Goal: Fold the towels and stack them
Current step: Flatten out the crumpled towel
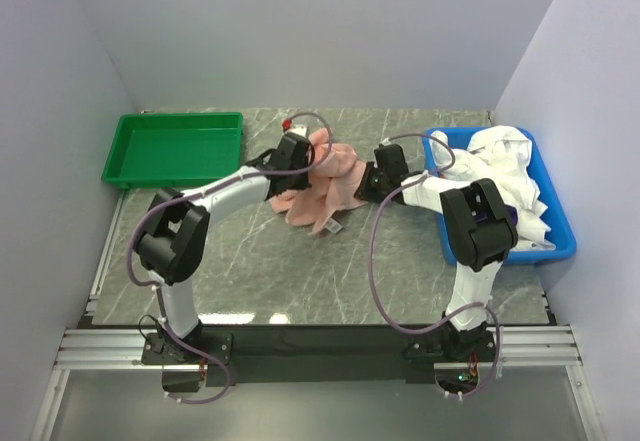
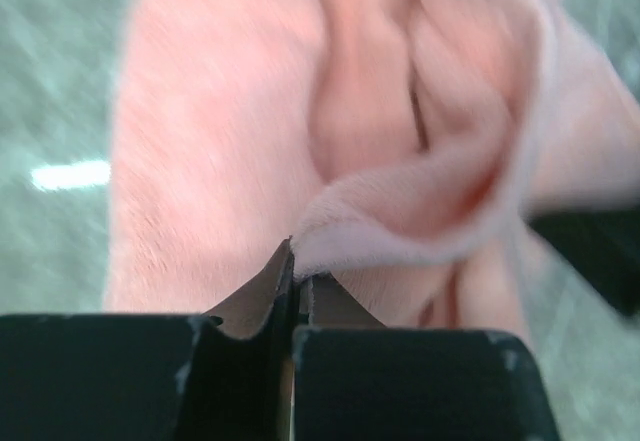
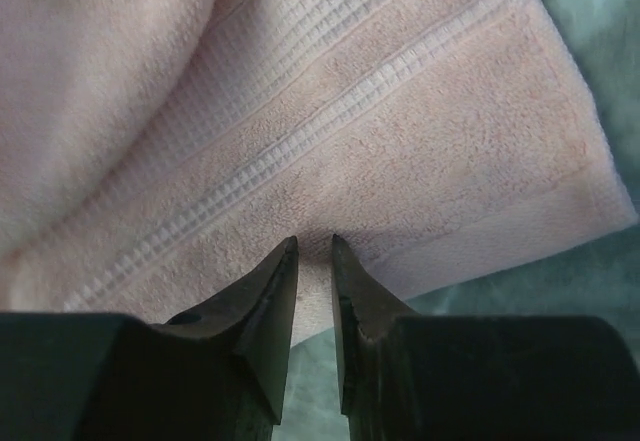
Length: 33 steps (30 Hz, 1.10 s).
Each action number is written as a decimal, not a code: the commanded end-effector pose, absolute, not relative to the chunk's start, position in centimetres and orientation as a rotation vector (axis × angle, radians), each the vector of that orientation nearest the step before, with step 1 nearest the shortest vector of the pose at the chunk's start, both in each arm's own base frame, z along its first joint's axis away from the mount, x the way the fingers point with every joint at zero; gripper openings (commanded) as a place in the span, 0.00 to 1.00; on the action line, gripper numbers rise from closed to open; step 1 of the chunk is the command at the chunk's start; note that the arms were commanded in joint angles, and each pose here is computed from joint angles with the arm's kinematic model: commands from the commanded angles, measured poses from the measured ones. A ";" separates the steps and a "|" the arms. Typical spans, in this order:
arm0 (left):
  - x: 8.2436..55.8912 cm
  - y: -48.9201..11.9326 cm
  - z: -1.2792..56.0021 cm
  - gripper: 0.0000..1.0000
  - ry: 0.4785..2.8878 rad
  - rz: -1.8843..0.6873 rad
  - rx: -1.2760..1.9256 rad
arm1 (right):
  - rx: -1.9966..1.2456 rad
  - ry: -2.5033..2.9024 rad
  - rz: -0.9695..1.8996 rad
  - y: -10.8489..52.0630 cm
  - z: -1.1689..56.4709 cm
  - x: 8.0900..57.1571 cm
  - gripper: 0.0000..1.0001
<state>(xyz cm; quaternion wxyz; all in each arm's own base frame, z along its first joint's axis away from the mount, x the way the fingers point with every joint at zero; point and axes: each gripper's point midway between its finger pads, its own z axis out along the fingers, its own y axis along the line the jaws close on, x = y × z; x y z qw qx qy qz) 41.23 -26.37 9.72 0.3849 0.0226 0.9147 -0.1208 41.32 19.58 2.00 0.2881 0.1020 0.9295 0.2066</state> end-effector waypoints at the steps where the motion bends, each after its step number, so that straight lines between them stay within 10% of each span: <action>1: 46.2 -22.7 11.4 0.03 2.257 -0.088 0.067 | 0.302 2.677 0.491 17.8 -0.5 35.3 0.27; 10: 56.7 -21.2 16.1 0.13 2.091 0.032 0.107 | 0.250 2.743 0.597 17.3 0.7 26.8 0.31; 15: 57.7 -22.6 17.9 0.46 2.050 -0.044 0.138 | 0.110 2.614 0.676 18.9 5.3 27.0 0.41; 21: 51.9 -21.9 22.6 0.89 2.030 -0.218 0.022 | 0.099 2.501 0.351 14.4 9.0 29.9 0.67; 33: 33.4 -20.4 12.6 0.90 2.373 -0.424 -0.226 | 0.256 2.580 0.056 9.4 5.7 31.6 0.68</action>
